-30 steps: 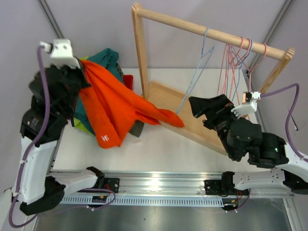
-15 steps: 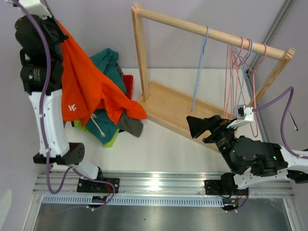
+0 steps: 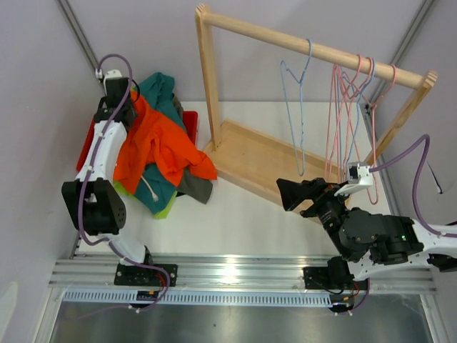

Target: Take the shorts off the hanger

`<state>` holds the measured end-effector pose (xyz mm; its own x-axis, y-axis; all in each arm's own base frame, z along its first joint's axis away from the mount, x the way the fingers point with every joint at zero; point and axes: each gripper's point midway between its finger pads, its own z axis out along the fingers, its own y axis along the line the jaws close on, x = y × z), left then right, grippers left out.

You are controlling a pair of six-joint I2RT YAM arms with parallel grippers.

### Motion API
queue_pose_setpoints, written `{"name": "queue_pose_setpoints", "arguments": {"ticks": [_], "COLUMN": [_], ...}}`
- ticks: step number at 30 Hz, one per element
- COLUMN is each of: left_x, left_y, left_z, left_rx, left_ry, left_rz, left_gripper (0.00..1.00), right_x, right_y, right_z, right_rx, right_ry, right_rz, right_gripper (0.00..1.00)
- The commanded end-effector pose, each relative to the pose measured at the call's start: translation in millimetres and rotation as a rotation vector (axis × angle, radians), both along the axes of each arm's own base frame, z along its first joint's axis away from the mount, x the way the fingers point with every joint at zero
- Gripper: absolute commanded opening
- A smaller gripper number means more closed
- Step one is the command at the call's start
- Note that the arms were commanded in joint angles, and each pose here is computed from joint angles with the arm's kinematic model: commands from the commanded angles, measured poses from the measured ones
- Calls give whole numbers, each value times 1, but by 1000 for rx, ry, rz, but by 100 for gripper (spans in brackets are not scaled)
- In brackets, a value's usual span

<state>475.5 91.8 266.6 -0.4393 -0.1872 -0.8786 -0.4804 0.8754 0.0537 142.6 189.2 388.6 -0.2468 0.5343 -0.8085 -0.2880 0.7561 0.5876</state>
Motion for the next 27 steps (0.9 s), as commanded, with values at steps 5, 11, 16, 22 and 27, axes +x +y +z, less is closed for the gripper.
{"name": "queue_pose_setpoints", "arguments": {"ticks": [5, 11, 16, 22, 27], "left_x": [-22, -63, -112, -194, -251], "left_y": [-5, -28, -80, -140, -158], "left_z": [20, 99, 145, 126, 91], "left_rx": [-126, -127, -160, -276, -316], "left_ry": [-160, -316, -423, -544, -604], "left_rz": [40, -105, -403, -680, -758], "left_gripper": [99, 99, 99, 99, 99], "right_x": [-9, -17, -24, -31, -30], "right_y": [7, -4, -3, 1, -12], "right_z": [0, 12, 13, -9, -34], "right_rx": [26, -76, -270, -325, -328], "right_ry": [6, -63, -142, -139, -108], "right_rz": [-26, -84, -76, 93, 156], "right_gripper": [95, 96, 99, 99, 99]}}
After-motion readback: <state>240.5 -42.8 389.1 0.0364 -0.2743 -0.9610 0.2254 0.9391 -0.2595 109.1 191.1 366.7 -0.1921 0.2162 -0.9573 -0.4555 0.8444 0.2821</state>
